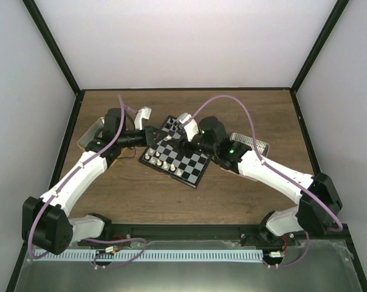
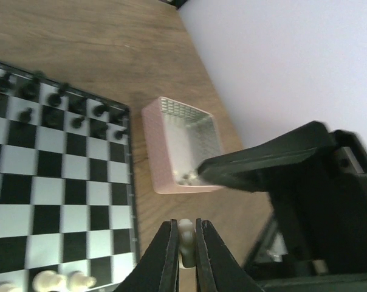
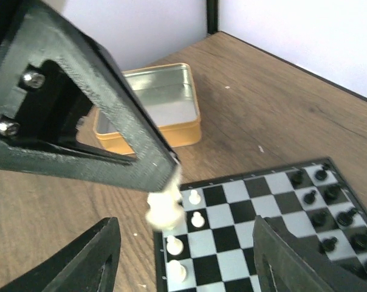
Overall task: Set up the chess pieces on the board
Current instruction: Place the chess piece on the chessboard.
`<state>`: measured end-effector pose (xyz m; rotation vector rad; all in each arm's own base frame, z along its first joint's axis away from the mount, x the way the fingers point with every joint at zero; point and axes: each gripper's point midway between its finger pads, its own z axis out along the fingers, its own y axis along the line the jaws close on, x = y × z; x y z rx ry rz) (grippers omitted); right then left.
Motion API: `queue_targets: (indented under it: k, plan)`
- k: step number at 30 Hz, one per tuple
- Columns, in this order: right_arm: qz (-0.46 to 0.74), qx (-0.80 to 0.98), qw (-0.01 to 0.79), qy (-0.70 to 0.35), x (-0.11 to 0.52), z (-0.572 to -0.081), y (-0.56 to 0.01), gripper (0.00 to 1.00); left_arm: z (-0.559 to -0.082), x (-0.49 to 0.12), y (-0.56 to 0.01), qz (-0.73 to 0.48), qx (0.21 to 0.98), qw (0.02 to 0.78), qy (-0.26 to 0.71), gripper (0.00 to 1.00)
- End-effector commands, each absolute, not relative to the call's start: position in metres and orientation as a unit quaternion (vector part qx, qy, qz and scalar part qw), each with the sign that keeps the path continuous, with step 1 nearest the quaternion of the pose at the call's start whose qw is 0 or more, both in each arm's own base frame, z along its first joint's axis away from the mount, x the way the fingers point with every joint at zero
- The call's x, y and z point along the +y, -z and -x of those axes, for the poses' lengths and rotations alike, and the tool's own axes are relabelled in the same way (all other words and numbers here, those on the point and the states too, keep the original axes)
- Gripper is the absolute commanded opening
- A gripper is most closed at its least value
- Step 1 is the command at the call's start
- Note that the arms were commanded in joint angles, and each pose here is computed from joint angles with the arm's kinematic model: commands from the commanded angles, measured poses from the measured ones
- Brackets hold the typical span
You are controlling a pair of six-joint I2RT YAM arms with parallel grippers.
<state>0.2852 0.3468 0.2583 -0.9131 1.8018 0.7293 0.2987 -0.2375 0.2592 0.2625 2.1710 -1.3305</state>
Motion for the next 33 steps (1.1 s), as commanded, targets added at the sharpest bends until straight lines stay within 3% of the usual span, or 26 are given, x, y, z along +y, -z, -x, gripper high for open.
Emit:
queue_targets:
  k: [1,8,17,33]
  plan:
    - [0.31,0.763,0.501,-0.266,0.321,-0.296,-0.27,0.65,-0.314,-0.215,-0.253,-0.109,0.837,0.354,0.402,0.04]
    - [0.191,0.808,0.487,-0.271,0.274,-0.303,-0.247,0.68,-0.318,-0.194,-0.239,-0.118,0.859,0.383,0.319,0.04]
    - [-0.02,0.856,0.441,-0.267,0.2,-0.332,-0.206,0.69,-0.295,-0.231,-0.224,-0.176,0.862,0.394,0.267,0.04]
    - [-0.117,0.881,0.385,-0.248,0.163,-0.337,-0.159,0.69,-0.243,-0.319,-0.148,-0.291,0.871,0.332,0.215,0.04]
